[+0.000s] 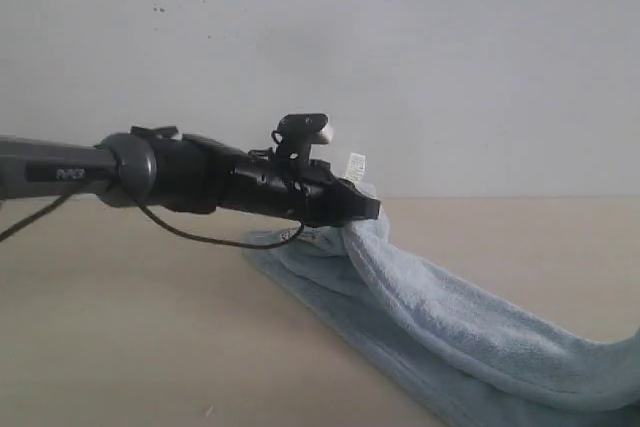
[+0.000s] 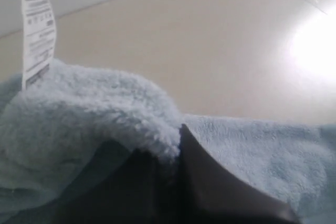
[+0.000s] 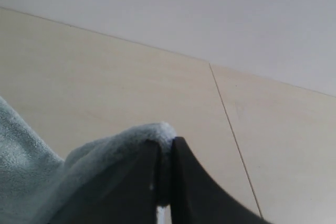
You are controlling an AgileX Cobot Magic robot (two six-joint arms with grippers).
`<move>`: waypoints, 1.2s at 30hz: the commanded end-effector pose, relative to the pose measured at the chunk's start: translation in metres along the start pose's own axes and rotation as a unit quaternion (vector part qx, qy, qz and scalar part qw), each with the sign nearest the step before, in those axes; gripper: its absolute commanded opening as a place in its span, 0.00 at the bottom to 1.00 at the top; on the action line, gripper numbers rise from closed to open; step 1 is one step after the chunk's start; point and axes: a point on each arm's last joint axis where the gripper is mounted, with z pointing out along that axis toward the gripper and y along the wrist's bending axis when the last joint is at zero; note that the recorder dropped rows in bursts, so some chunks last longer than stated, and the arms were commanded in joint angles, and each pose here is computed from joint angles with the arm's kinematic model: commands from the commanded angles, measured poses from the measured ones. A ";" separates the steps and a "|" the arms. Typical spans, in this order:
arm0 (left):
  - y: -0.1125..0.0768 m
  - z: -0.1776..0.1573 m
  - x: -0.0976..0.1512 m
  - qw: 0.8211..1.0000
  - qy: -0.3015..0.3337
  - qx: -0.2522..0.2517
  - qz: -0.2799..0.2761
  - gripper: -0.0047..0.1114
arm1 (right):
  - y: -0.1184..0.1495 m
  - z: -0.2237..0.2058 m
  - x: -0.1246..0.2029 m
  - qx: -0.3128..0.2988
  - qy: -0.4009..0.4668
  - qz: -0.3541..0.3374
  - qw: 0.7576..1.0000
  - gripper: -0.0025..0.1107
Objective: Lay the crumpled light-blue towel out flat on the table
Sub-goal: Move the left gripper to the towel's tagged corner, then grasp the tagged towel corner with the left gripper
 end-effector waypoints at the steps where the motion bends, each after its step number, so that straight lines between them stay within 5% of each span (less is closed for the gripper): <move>1: -0.048 0.001 -0.009 0.996 0.042 0.005 0.078 0.08 | 0.001 -0.001 0.000 -0.010 0.003 0.015 1.000 0.05; 9: -0.116 0.055 0.053 0.980 0.121 0.086 0.134 0.08 | 0.001 -0.001 0.002 -0.010 0.009 0.003 1.000 0.05; 16: -0.156 0.066 0.094 0.942 0.216 0.134 0.219 0.10 | 0.001 -0.001 0.002 -0.009 0.014 0.007 1.000 0.05; 17: -0.158 0.065 0.093 0.940 0.216 0.136 0.226 0.14 | 0.001 -0.001 0.003 -0.011 0.015 0.009 1.000 0.05; 20: -0.166 0.052 0.075 0.940 0.208 0.137 0.232 0.64 | 0.002 -0.001 0.003 -0.015 0.017 0.015 1.000 0.05; 22: -0.167 0.041 0.062 0.938 0.216 0.119 0.244 0.70 | 0.003 -0.001 0.003 -0.020 0.018 0.021 0.999 0.05; 25: -0.157 0.018 0.041 0.925 0.248 0.052 0.284 0.57 | 0.005 -0.001 0.003 -0.027 0.018 0.030 0.999 0.05; 28: -0.138 0.004 0.029 0.921 0.269 -0.003 0.283 0.58 | 0.005 -0.001 0.003 -0.029 0.017 0.031 0.999 0.05; 31: -0.111 0.007 0.030 0.924 0.266 -0.039 0.270 0.58 | 0.005 -0.001 0.003 -0.030 0.018 0.033 0.999 0.05; 36: -0.101 0.021 0.043 0.928 0.264 -0.042 0.259 0.58 | 0.006 -0.001 0.002 -0.033 0.013 0.033 0.999 0.05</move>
